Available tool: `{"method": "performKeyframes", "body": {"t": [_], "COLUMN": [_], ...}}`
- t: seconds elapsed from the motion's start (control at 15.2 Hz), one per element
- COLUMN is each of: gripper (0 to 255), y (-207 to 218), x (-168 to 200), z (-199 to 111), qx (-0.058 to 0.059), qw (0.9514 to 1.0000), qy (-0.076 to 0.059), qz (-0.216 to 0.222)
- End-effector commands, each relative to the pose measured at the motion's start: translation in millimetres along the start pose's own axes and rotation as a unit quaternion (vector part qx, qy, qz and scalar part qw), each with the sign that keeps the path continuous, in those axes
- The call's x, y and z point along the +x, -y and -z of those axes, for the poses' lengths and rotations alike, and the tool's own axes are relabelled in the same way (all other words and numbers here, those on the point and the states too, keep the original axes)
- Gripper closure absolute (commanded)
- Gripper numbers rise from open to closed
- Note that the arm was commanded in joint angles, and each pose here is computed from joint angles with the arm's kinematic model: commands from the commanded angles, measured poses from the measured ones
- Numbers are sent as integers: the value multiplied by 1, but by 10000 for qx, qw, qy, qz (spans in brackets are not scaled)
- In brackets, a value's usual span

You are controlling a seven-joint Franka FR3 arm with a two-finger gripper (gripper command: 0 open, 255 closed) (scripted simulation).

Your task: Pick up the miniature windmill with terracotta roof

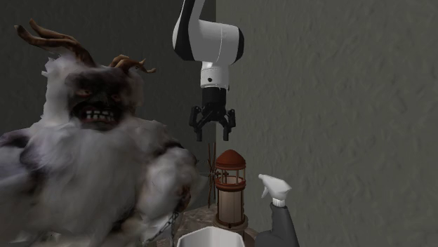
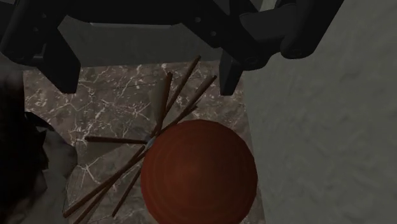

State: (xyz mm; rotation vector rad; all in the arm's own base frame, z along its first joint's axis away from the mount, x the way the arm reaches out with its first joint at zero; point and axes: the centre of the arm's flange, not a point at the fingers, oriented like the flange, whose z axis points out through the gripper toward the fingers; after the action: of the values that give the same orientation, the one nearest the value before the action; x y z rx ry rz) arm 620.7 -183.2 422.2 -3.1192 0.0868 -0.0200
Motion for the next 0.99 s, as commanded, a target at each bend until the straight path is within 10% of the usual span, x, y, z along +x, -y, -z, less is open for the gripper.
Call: {"method": "performKeyframes", "body": {"t": [0.0,0.53,0.59,0.92], "gripper": [0,0,255,255], "y": [-4,-4,-4,-4], "x": [3,3,3,2], "z": [-11,-41,-41,-41], "qx": [1,1,1,1], "qw": [10000,10000,10000,10000], "qy": [-9,-9,-9,-9], "qz": [-16,-16,-16,-16]}}
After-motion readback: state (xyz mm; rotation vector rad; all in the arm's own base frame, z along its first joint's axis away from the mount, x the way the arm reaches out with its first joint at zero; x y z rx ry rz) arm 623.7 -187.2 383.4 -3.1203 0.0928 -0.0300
